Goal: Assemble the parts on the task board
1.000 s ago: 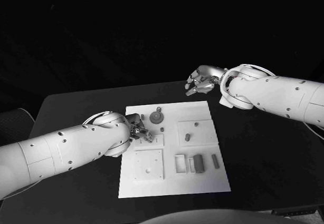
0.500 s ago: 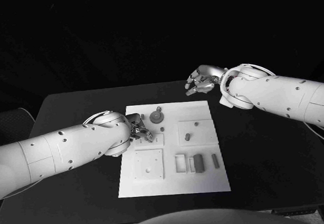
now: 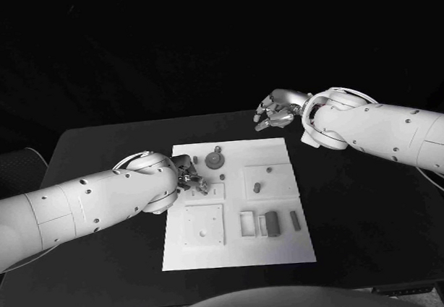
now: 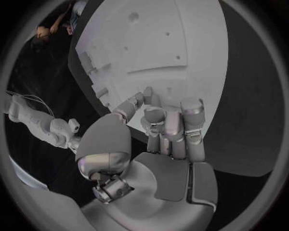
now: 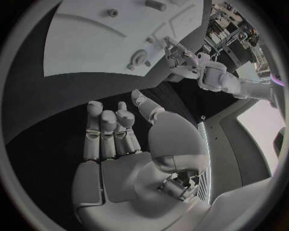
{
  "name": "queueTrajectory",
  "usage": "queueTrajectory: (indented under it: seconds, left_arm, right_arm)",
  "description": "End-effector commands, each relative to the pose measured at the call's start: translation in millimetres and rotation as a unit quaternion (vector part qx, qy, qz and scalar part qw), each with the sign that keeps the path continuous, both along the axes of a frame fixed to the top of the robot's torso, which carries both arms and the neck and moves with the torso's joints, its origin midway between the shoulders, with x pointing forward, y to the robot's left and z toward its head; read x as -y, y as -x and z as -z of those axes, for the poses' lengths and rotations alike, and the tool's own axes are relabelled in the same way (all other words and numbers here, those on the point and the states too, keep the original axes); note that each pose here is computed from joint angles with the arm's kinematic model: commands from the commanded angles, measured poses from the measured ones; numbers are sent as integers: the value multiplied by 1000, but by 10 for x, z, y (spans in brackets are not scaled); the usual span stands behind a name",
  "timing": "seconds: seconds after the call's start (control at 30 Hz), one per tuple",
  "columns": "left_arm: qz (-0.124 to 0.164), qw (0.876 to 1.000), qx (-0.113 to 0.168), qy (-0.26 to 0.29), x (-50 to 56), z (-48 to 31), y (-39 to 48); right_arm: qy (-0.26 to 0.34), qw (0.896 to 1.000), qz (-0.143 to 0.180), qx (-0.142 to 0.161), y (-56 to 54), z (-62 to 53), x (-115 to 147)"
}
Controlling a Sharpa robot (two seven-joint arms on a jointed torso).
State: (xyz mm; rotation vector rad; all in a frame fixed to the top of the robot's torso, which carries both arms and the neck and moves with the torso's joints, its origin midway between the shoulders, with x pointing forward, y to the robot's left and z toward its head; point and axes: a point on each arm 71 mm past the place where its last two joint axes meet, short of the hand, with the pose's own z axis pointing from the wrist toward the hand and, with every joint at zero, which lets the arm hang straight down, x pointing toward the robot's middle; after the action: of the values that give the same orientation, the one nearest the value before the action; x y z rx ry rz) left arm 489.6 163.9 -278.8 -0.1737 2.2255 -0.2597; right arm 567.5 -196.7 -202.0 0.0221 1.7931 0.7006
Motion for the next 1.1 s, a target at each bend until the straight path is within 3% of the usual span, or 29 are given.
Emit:
queueTrajectory:
  seconds: [0.03, 0.4, 1.1]
  left_arm:
    - [-7, 1000, -8, -14, -32, 48, 17]
    - [-3, 1000, -23, -11, -20, 63, 33]
    - [4, 1000, -14, -10, 11, 53, 29]
  right_arm:
    - [1, 1000, -7, -4, 6, 5, -12]
    - [1, 1000, -8, -4, 6, 5, -14]
    - [1, 1000, -7, -4, 6, 5, -10]
